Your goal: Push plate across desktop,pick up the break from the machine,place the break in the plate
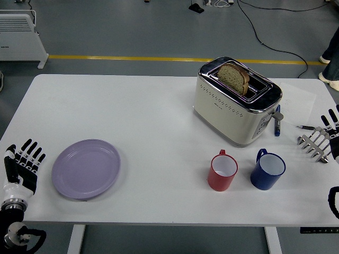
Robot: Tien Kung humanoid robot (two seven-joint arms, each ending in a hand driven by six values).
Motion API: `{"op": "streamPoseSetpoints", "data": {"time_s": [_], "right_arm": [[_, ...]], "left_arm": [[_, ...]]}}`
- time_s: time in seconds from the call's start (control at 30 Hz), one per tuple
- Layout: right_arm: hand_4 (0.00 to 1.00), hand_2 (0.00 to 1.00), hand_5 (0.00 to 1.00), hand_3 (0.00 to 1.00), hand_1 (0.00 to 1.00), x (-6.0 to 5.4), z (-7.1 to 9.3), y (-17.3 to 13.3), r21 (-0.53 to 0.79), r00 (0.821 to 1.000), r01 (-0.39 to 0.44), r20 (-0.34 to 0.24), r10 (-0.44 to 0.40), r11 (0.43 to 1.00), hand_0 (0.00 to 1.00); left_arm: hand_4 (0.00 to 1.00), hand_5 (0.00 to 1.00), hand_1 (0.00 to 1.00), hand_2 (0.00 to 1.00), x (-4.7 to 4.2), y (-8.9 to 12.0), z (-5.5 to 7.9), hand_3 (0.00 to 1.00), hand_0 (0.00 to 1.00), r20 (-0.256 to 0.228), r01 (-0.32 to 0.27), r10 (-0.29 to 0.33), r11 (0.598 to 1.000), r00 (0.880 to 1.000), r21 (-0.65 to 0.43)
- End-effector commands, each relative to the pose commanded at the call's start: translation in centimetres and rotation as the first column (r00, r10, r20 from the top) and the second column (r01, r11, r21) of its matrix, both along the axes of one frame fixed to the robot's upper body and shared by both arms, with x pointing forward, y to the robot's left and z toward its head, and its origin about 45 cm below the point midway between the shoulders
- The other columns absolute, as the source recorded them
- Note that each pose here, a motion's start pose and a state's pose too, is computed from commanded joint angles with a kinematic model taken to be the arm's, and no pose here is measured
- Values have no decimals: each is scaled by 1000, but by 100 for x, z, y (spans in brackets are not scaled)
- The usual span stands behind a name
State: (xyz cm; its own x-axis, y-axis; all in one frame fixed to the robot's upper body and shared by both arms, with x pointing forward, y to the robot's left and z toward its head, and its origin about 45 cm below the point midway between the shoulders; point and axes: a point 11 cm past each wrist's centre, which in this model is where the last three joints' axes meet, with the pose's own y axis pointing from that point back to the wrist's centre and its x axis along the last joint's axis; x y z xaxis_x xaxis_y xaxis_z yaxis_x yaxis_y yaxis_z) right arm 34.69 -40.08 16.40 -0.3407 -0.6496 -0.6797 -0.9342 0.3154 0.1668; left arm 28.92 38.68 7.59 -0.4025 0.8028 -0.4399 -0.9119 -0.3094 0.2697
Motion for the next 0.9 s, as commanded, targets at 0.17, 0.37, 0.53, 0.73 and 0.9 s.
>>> {"op": "streamPoseSetpoints", "data": {"time_s": [0.17,0.37,0.53,0.73,0.9], "right_arm": [[519,736,565,748,739,4,6,3,2,1000,0,3,0,1000,755],[519,734,566,748,738,5,10,0,2,1000,1,4,-1,1000,756],[519,734,565,748,737,3,14,-8,2,1000,3,5,-3,1000,755],[519,733,566,747,737,1,7,-4,4,1000,3,4,-3,1000,755],[519,733,566,747,736,-4,-2,0,3,1000,1,1,-1,1000,754]], "left_arm": [[554,998,859,849,4,-35,-25,770,844,-4,8,-8,1000,1000,-11],[565,998,857,849,7,-61,-52,771,844,-8,13,-13,1000,1000,-18],[563,998,855,848,-4,-88,-85,771,843,-14,19,-19,999,1000,-29],[565,998,852,847,1,-141,-109,769,843,-15,33,-34,998,999,-44],[565,998,851,846,-10,-180,-139,769,841,-17,44,-45,997,999,-58]]}}
